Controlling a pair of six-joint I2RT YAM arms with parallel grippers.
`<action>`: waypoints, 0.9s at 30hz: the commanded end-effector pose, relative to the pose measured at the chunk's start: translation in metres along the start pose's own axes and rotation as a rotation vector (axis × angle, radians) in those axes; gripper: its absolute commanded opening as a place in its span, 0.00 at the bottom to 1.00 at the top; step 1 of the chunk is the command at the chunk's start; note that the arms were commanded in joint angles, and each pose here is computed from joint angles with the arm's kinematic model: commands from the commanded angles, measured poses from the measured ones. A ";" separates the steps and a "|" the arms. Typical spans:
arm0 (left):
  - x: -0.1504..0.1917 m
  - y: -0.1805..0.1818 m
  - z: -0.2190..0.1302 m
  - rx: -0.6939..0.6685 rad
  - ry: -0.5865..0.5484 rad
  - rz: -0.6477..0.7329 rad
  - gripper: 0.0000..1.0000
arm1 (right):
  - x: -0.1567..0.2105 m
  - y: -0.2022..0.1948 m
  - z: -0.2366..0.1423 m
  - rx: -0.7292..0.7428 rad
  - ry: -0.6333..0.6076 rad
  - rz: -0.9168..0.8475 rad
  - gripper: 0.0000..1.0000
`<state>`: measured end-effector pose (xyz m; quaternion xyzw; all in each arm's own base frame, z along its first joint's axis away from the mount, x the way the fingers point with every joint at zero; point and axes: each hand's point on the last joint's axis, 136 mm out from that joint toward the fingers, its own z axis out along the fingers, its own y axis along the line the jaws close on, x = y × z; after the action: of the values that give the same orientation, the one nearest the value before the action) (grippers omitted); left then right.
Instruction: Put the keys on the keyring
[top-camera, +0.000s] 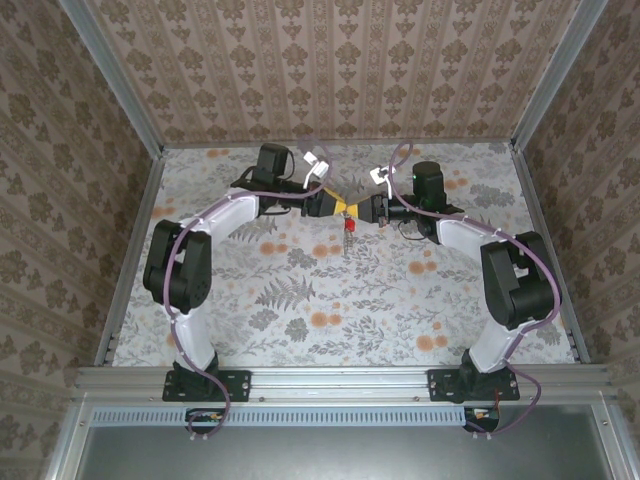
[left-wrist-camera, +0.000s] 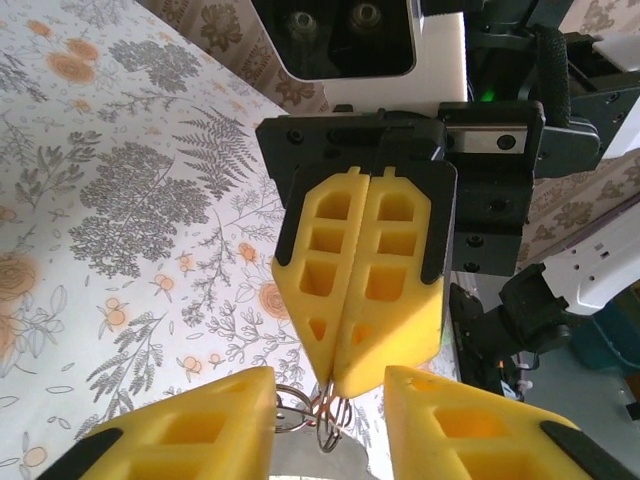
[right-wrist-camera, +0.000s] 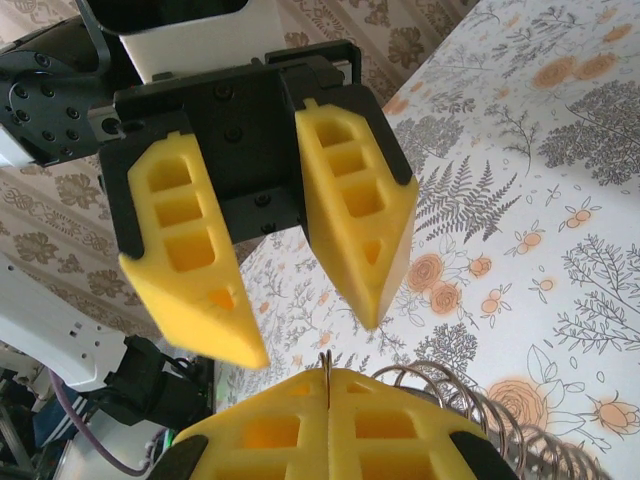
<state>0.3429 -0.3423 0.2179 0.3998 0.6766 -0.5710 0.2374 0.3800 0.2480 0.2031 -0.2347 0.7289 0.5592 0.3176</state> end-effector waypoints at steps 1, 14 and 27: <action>-0.006 -0.001 -0.007 0.005 -0.022 0.018 0.30 | -0.001 0.003 0.000 -0.029 -0.005 -0.019 0.00; -0.007 -0.002 -0.008 0.020 -0.028 0.015 0.15 | -0.001 0.001 0.000 -0.019 -0.010 -0.016 0.00; -0.008 -0.003 -0.006 0.024 -0.030 0.019 0.00 | -0.002 -0.001 0.000 -0.015 -0.016 -0.012 0.00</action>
<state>0.3523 -0.3375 0.2234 0.3922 0.6751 -0.5723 0.2508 0.3813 0.2483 0.2047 -0.2338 0.7264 0.5608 0.3212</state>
